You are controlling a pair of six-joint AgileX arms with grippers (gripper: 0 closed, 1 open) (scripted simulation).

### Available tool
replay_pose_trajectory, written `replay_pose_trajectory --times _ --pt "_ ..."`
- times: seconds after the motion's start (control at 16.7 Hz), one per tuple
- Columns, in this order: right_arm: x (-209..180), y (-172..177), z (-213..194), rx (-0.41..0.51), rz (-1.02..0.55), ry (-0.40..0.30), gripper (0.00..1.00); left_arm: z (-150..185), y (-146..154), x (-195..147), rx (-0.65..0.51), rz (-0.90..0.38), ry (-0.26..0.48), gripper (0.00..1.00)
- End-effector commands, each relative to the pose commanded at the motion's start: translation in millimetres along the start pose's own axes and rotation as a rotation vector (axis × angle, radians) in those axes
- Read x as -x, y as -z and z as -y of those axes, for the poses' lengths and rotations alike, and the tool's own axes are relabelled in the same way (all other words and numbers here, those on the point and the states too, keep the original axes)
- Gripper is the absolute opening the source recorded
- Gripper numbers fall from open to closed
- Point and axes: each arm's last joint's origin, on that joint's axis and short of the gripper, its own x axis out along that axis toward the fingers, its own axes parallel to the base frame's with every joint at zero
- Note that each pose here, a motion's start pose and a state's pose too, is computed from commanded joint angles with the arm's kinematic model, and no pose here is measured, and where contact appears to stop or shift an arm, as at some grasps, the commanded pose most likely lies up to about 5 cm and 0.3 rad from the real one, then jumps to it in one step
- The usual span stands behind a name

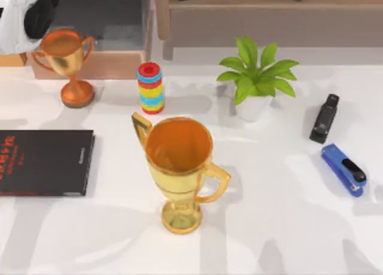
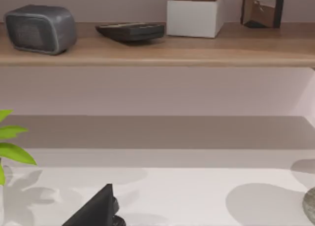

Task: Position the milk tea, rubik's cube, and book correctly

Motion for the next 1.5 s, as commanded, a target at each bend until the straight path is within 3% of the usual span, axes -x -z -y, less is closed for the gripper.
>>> replay_pose_trajectory --times 0.54,1.5 --pt "0 0 0 0.000 0.000 0.000 1.00 0 0 0 0.000 0.000 0.000 0.02" --pt "0 0 0 0.000 0.000 0.000 1.00 1 -11 10 -0.001 0.002 0.002 0.00"
